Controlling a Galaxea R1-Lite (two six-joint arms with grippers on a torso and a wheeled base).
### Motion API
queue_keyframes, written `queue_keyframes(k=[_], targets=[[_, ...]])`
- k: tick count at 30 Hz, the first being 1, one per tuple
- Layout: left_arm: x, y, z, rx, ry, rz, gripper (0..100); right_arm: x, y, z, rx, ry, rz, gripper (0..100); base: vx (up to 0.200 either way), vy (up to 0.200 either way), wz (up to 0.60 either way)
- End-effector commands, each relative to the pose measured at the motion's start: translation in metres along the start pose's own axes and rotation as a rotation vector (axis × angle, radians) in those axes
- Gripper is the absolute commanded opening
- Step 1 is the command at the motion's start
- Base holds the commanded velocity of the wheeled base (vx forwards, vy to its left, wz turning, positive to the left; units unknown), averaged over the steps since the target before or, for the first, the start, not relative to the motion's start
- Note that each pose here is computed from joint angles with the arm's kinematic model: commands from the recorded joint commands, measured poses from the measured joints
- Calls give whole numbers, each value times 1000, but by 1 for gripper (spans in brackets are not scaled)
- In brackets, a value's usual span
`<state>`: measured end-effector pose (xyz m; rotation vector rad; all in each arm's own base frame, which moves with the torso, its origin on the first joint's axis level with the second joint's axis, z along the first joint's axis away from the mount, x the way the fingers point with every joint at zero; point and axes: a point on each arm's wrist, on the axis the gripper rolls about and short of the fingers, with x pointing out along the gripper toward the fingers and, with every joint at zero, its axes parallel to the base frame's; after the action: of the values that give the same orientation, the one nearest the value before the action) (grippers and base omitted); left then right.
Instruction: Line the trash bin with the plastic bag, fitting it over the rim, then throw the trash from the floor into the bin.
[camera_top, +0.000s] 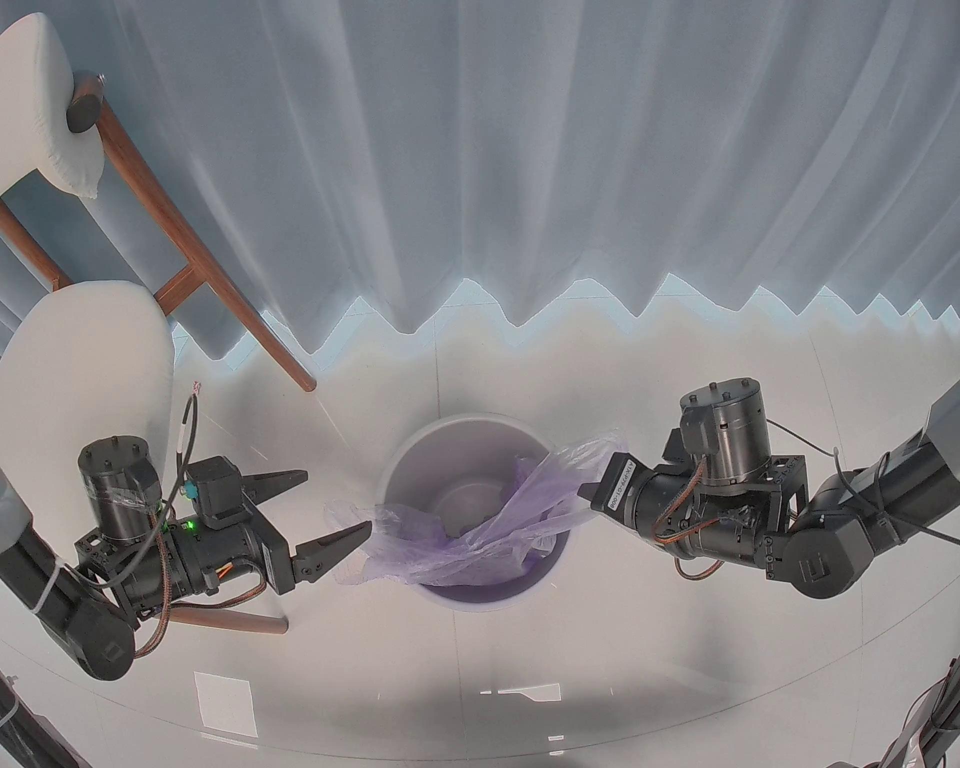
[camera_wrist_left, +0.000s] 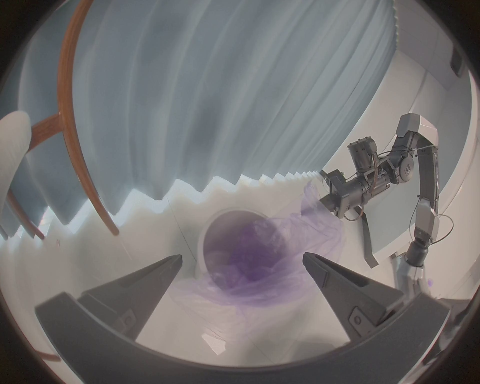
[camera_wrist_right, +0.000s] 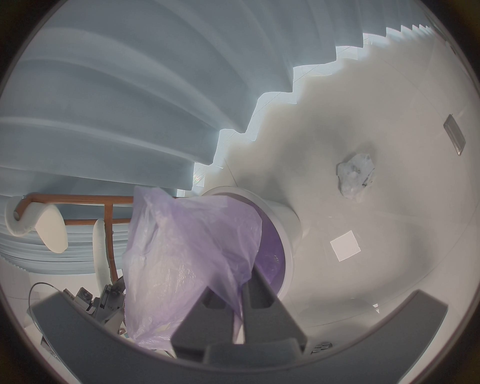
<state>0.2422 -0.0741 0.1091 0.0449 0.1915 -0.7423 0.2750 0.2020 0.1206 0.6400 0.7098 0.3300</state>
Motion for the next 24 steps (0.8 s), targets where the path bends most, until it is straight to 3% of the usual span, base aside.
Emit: queue_keyframes(k=[1, 3, 24], targets=[[14, 27, -48, 3, 35, 8, 100, -1, 1, 0, -1, -4, 3, 0, 0, 0, 0], [21, 31, -57, 19, 23, 3, 100, -1, 1, 0, 1, -5, 4, 0, 0, 0, 0], [38, 20, -62, 34, 43, -56, 100, 3, -1, 4, 5, -17, -3, 0, 0, 0, 0]])
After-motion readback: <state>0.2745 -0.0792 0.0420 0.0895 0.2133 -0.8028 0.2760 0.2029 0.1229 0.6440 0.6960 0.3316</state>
